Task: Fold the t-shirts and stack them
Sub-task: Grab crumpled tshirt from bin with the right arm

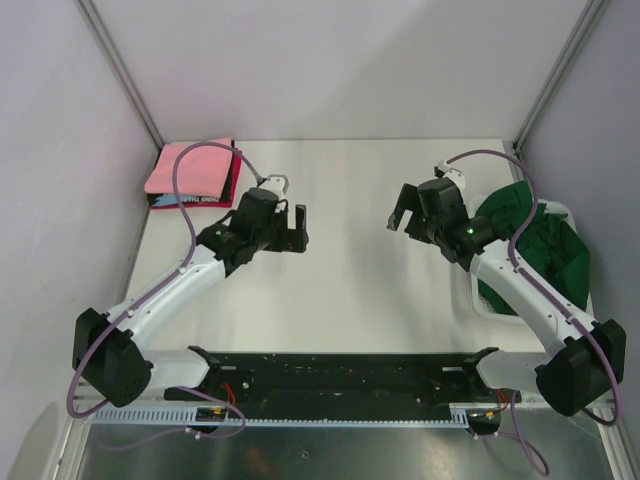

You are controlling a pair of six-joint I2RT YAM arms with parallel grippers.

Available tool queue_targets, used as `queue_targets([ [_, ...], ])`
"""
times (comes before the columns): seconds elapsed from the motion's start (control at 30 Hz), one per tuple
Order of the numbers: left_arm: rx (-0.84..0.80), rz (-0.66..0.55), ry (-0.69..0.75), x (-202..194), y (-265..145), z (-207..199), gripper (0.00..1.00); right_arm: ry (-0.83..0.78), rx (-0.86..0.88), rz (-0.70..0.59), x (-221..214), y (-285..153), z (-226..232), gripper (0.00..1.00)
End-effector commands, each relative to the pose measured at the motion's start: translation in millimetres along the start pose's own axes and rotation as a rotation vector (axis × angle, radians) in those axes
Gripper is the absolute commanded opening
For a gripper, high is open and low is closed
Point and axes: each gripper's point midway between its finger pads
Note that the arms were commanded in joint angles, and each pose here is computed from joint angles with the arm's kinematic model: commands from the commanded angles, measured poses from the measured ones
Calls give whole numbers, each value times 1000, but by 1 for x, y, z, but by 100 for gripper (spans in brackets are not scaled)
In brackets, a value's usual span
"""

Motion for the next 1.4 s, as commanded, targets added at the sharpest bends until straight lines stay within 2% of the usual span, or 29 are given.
queue_targets([
  [0.0, 10, -30, 16, 5, -3, 4, 99, 0, 27, -51, 17, -5, 9, 99],
  [0.1, 5, -46, 21, 9, -7, 4, 99, 26, 9, -48, 23, -2, -2, 99],
  [0.27, 16, -58, 30, 10, -11, 7, 99, 110, -72, -66, 45, 0, -46, 99],
  [0.53, 9, -62, 37, 10, -13, 8, 99, 379, -426, -155, 82, -19, -193, 99],
  [0.7, -7, -54, 37, 8, -13, 4, 100, 516, -568, -181, 85, -21, -257, 99],
  [0.87, -10, -47, 36, 7, -11, 4, 99, 585, -631, -175, 80, -3, -290, 99],
  [1.07, 0, -40, 37, 5, -9, 6, 100, 638, -710, -106, 52, 32, -324, 99],
  [1.37, 16, -19, 40, 0, -2, 8, 100, 654, -741, 7, 9, 73, -343, 99],
])
Point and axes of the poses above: each gripper's point midway between its finger pads, its own y axis out along the fingers, its own z axis along the line the jaws close on, x = y × z, and after that the axes turned 1 degree about -y, right-handed
